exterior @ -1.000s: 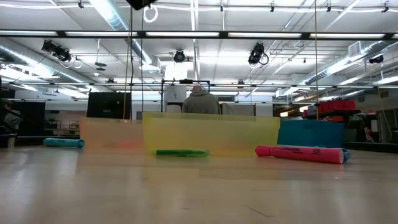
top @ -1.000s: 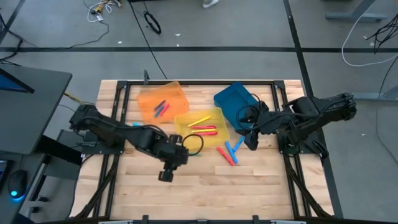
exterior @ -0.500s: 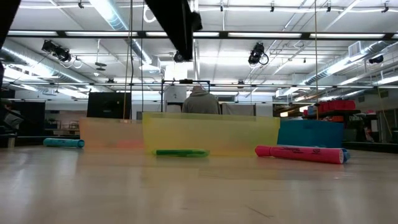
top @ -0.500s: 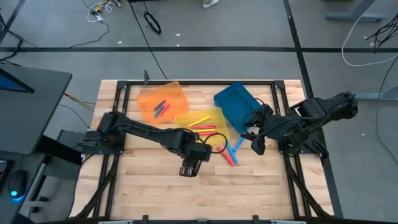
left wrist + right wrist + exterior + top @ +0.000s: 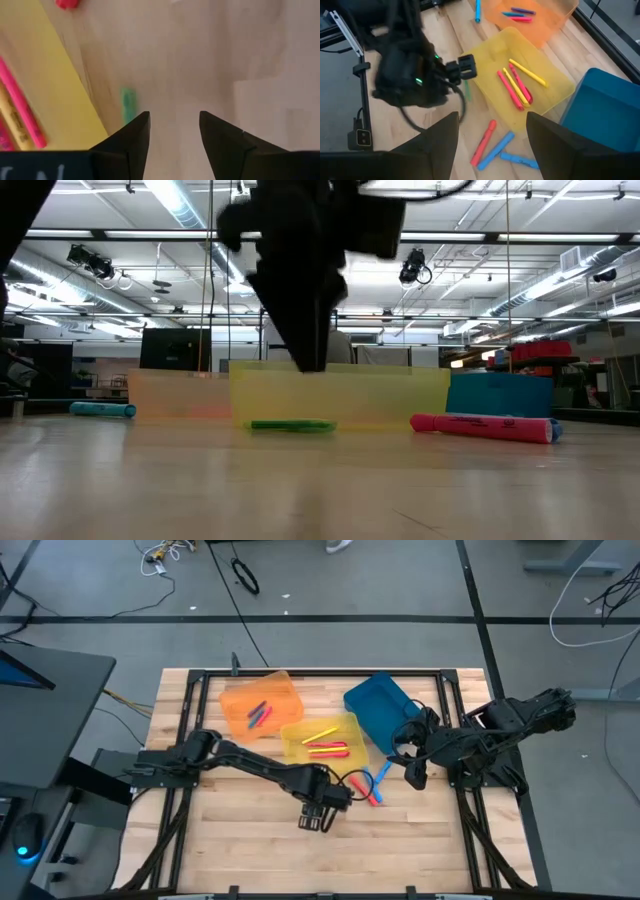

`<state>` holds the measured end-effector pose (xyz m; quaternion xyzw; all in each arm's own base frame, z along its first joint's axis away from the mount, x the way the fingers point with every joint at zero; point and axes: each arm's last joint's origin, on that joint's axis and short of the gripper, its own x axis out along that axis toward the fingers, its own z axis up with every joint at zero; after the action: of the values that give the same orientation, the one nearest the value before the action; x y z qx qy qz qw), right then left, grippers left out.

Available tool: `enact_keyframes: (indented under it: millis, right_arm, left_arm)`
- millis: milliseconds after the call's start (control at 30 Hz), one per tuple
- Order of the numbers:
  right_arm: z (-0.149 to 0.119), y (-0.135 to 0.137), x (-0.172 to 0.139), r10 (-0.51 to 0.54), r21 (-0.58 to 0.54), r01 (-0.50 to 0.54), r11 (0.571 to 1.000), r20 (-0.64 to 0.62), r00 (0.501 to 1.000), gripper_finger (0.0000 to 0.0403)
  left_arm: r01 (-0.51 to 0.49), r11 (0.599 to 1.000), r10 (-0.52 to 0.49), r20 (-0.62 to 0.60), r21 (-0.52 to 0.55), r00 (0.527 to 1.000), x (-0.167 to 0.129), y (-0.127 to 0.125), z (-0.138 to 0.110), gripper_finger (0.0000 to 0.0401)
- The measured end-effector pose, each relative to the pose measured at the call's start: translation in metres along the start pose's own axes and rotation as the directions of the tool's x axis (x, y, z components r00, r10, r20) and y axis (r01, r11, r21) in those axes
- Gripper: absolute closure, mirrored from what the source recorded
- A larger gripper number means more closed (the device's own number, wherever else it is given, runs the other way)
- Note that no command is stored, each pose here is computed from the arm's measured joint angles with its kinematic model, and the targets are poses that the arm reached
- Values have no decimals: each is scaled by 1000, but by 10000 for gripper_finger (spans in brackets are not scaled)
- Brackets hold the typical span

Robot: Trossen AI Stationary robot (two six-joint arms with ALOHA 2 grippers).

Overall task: Pick & Place Markers
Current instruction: Put the green pen into the orange bin

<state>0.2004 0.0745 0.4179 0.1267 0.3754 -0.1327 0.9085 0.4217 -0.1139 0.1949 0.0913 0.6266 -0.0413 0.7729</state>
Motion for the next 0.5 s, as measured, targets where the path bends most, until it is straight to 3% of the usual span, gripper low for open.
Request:
enact_keyframes:
  millis: [267,500]
  right_arm:
    - [0,0,0,1,-3,-1,1000,1,1000,167]
    - [1,1,0,4,2,-4,1000,11,1000,167]
  left_arm:
    - [-71,993,66,-53,-90,996,33,12,-13,224]
    - [-91,991,90,-19,-103,996,46,13,-17,224]
